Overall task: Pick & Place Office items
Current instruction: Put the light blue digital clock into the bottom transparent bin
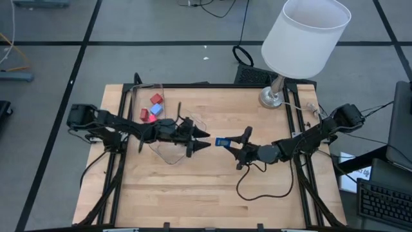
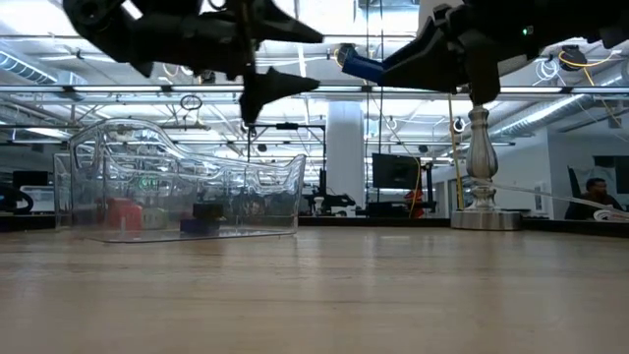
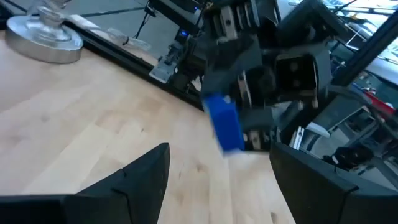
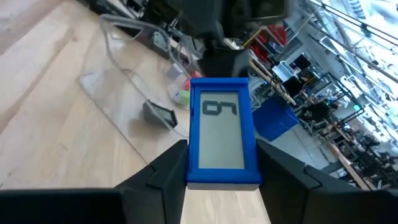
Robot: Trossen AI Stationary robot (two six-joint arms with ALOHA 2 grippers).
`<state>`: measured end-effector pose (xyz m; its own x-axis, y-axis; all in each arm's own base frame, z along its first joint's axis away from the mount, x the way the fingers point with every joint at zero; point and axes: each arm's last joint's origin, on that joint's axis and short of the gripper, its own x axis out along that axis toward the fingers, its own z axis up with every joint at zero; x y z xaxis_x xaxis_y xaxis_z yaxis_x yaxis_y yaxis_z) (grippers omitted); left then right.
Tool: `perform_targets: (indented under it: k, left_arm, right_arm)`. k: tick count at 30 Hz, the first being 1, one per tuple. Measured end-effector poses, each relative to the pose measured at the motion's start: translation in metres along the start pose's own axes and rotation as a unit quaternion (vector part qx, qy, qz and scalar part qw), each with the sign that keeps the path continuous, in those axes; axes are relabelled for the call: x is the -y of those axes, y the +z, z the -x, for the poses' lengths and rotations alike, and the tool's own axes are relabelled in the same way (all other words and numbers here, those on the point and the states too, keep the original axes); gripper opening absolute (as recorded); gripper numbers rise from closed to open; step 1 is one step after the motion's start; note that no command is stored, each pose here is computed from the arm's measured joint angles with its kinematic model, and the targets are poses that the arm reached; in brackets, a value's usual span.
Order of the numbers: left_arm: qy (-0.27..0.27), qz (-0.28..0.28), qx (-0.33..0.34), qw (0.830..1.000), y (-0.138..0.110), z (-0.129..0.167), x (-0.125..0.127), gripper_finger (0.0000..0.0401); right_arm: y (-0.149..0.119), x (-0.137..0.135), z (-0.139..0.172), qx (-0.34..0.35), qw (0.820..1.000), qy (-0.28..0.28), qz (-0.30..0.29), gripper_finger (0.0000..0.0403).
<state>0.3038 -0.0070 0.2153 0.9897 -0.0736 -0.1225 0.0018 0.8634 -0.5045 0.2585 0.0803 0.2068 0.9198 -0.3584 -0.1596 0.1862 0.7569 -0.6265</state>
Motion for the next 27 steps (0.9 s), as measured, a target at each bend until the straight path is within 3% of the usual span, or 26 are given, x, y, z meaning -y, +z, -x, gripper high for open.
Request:
perform_targets:
  k: [8, 21, 27]
  left_arm:
    - [-0.001, 0.000, -0.009, 1.000, -0.001, -0.034, 0.002, 0.0280]
    - [0.001, 0.003, -0.007, 1.000, 0.000, -0.044, 0.001, 0.0279]
    - [0.002, 0.001, -0.007, 1.000, 0.000, -0.044, 0.001, 0.0224]
  right_arm:
    - [-0.002, -0.003, -0.002, -0.015, 1.000, -0.010, 0.019, 0.0160]
    - [-0.001, -0.003, -0.002, -0.010, 1.000, -0.007, 0.008, 0.0160]
    - [-0.001, -0.003, -0.002, -0.010, 1.000, -0.006, 0.006, 0.0155]
